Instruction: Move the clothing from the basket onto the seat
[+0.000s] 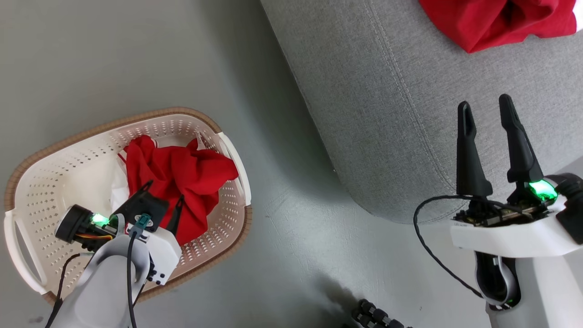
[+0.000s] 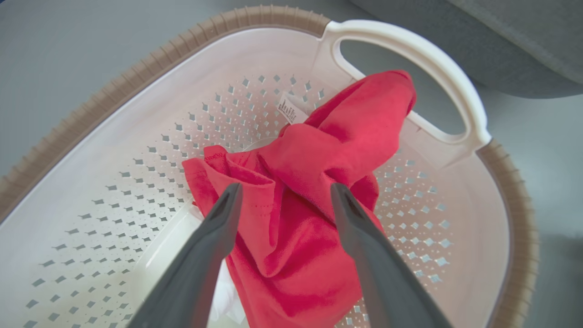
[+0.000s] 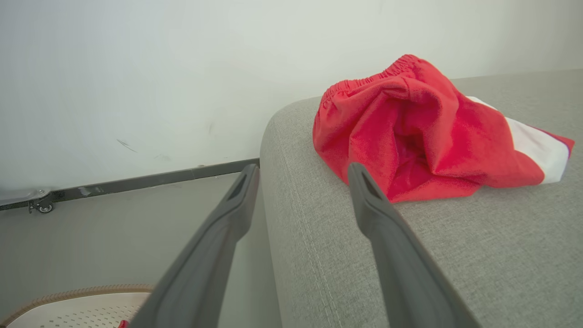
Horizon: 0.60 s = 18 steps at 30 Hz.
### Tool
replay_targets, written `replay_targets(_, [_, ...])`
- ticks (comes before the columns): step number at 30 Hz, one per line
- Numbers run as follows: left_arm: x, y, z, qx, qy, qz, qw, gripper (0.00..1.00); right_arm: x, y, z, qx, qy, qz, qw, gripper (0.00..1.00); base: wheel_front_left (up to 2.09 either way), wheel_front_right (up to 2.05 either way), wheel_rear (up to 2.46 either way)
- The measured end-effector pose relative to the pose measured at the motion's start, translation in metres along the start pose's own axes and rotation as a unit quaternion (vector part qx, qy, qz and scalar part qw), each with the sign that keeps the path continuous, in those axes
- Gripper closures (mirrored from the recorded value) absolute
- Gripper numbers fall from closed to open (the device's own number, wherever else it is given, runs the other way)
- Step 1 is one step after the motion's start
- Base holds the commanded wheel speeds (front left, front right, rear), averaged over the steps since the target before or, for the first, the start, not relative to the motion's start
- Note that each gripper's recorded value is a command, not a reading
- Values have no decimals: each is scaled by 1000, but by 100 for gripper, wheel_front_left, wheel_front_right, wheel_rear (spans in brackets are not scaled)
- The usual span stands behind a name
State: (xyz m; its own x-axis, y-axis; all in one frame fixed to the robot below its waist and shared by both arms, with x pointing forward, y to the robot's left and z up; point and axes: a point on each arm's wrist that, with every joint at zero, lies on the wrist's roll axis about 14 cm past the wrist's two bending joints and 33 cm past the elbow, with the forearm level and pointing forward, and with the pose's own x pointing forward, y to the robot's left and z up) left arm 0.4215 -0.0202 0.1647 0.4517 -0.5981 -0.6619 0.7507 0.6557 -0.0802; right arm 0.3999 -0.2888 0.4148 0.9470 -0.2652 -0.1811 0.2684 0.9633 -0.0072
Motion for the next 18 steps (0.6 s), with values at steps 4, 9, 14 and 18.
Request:
replay_targets(4, [7,4,-4,-5,7,8,1000,0,9,1,7,-2,-14,2,1000,0,0,0,0])
replay_targets(9, [11,7,-18,-9,27,19,999,0,11,0,6,-3,-12,1,1000,0,0,0,0])
replay_targets(14, [17,13,-19,-11,31,27,999,0,13,3,1,-5,-6,5,1000,0,0,0,0])
replay_targets(18, [19,15,-21,-13,33,32,999,0,20,7,5,-6,-14,12,1000,0,0,0,0])
